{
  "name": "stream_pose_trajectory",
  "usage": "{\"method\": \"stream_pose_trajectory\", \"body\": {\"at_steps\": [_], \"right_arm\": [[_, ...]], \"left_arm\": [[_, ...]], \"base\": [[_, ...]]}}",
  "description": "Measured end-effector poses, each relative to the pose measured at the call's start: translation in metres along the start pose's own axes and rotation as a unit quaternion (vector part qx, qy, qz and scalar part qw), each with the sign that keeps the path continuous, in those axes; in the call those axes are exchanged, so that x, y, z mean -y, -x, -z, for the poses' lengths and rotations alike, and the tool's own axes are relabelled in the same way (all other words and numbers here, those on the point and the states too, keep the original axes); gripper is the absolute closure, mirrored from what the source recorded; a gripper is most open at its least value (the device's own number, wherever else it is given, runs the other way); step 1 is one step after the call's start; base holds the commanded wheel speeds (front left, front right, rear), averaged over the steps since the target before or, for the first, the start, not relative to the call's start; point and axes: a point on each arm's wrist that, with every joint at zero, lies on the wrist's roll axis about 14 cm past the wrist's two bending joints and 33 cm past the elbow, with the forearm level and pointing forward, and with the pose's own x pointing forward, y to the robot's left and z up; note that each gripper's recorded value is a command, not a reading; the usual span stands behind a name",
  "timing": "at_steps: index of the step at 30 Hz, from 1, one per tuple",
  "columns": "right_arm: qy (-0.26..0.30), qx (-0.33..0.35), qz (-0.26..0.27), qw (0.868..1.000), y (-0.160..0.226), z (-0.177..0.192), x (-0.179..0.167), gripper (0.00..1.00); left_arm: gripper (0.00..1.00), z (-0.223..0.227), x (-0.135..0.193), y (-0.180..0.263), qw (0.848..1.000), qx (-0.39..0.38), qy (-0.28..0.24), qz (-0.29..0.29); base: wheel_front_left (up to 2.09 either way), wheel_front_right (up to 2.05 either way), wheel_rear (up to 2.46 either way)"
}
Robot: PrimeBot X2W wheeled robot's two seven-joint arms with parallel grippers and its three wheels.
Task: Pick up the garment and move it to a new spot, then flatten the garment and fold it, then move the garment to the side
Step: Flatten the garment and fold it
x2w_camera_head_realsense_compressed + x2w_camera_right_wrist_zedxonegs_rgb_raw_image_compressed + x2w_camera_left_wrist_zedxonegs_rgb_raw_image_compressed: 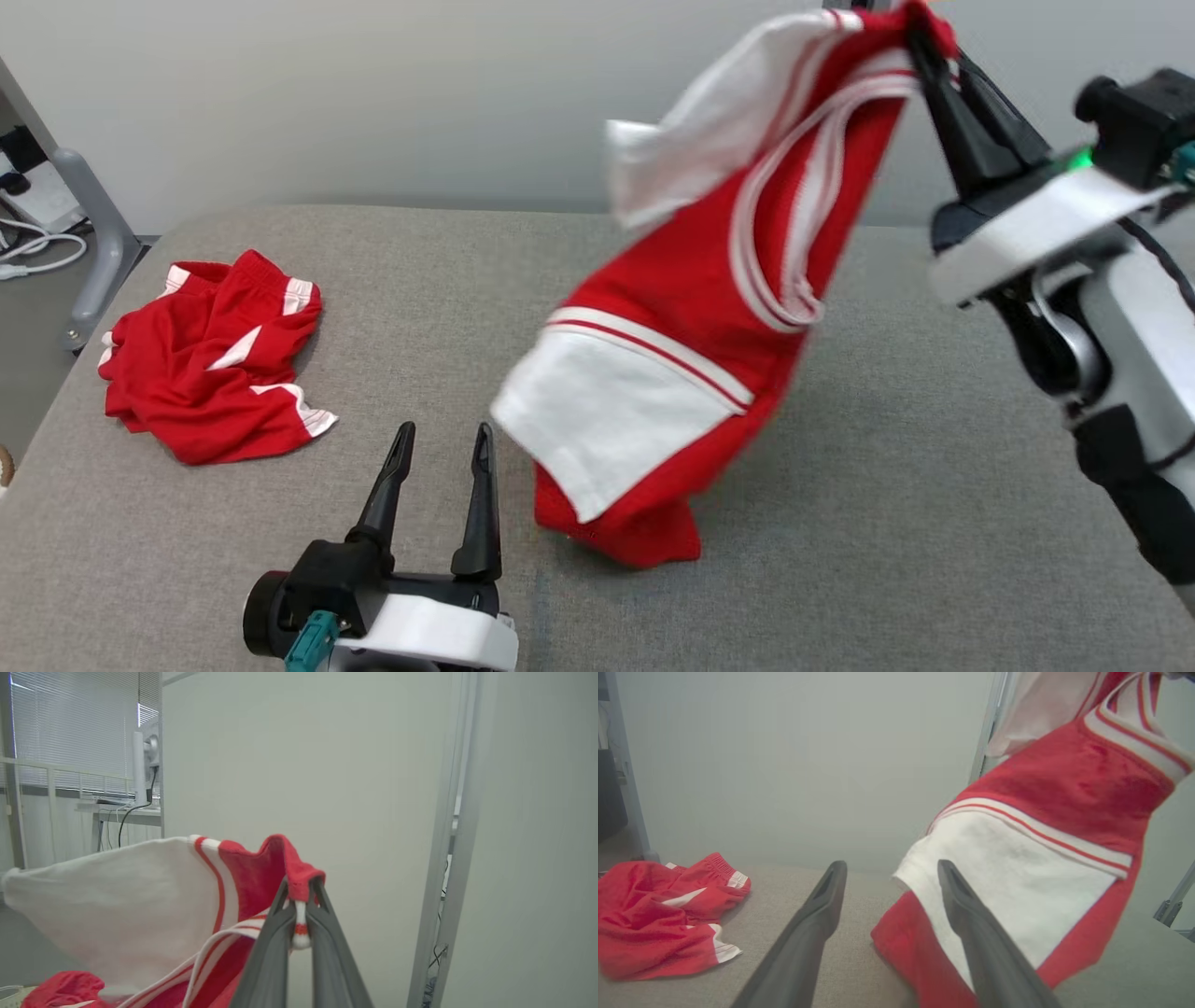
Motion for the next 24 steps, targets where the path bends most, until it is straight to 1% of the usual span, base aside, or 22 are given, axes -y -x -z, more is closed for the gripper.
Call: {"method": "stream_pose_trajectory", "body": {"at_steps": [2,4,6,8,10,11,13,15,16,17,18,19,20,22,24], "right_arm": [[-0.002,-0.053,0.051,0.997,0.027,0.035,0.038,1.0],[0.014,-0.11,0.1,0.989,0.061,0.067,0.078,1.0],[0.015,-0.154,0.158,0.975,0.098,0.091,0.118,1.0],[0.009,-0.194,0.204,0.959,0.134,0.114,0.145,1.0],[0.03,-0.247,0.224,0.942,0.169,0.136,0.163,1.0],[0.033,-0.265,0.24,0.933,0.184,0.144,0.172,1.0],[0.015,-0.285,0.277,0.918,0.209,0.156,0.187,1.0],[0.01,-0.317,0.298,0.9,0.236,0.173,0.192,1.0],[0.014,-0.336,0.306,0.89,0.251,0.18,0.195,0.97],[0.017,-0.349,0.318,0.881,0.264,0.183,0.2,0.55],[0.014,-0.356,0.334,0.873,0.276,0.185,0.205,0.55],[0.008,-0.36,0.349,0.865,0.285,0.188,0.207,0.0],[0.006,-0.367,0.358,0.859,0.294,0.191,0.207,0.0],[0.008,-0.379,0.366,0.85,0.306,0.195,0.207,0.0],[0.009,-0.382,0.373,0.845,0.311,0.194,0.207,0.0]], "left_arm": [[0.0,0.002,0.002,-0.003,1.0,-0.003,0.001,0.002],[0.0,0.007,0.004,-0.006,1.0,-0.01,0.001,0.005],[0.0,0.011,0.006,-0.012,1.0,-0.015,-0.002,0.009],[0.0,0.016,0.008,-0.017,1.0,-0.02,-0.004,0.013],[0.0,0.021,0.01,-0.023,0.999,-0.026,-0.008,0.019],[0.0,0.023,0.011,-0.026,0.999,-0.028,-0.009,0.021],[0.0,0.027,0.014,-0.033,0.999,-0.031,-0.012,0.028],[0.0,0.033,0.018,-0.038,0.999,-0.036,-0.016,0.036],[0.0,0.036,0.02,-0.041,0.998,-0.04,-0.018,0.04],[0.0,0.039,0.022,-0.042,0.998,-0.043,-0.018,0.043],[0.0,0.04,0.024,-0.045,0.998,-0.044,-0.017,0.046],[0.0,0.041,0.026,-0.048,0.998,-0.044,-0.017,0.049],[0.0,0.042,0.028,-0.05,0.998,-0.045,-0.016,0.052],[0.0,0.045,0.032,-0.052,0.997,-0.048,-0.015,0.058],[0.0,0.046,0.036,-0.055,0.997,-0.048,-0.014,0.065]], "base": [[0.0,0.0,0.0],[0.0,0.0,0.0],[0.0,0.0,0.0],[0.0,0.0,0.0],[0.0,0.0,0.0],[0.0,0.0,0.0],[0.0,0.0,0.0],[0.0,0.0,0.0],[0.0,0.0,0.0],[0.0,0.0,0.0],[0.0,0.0,0.0],[0.0,0.0,0.0],[0.0,0.0,0.0],[0.0,0.0,0.0],[0.0,0.0,0.0]]}}
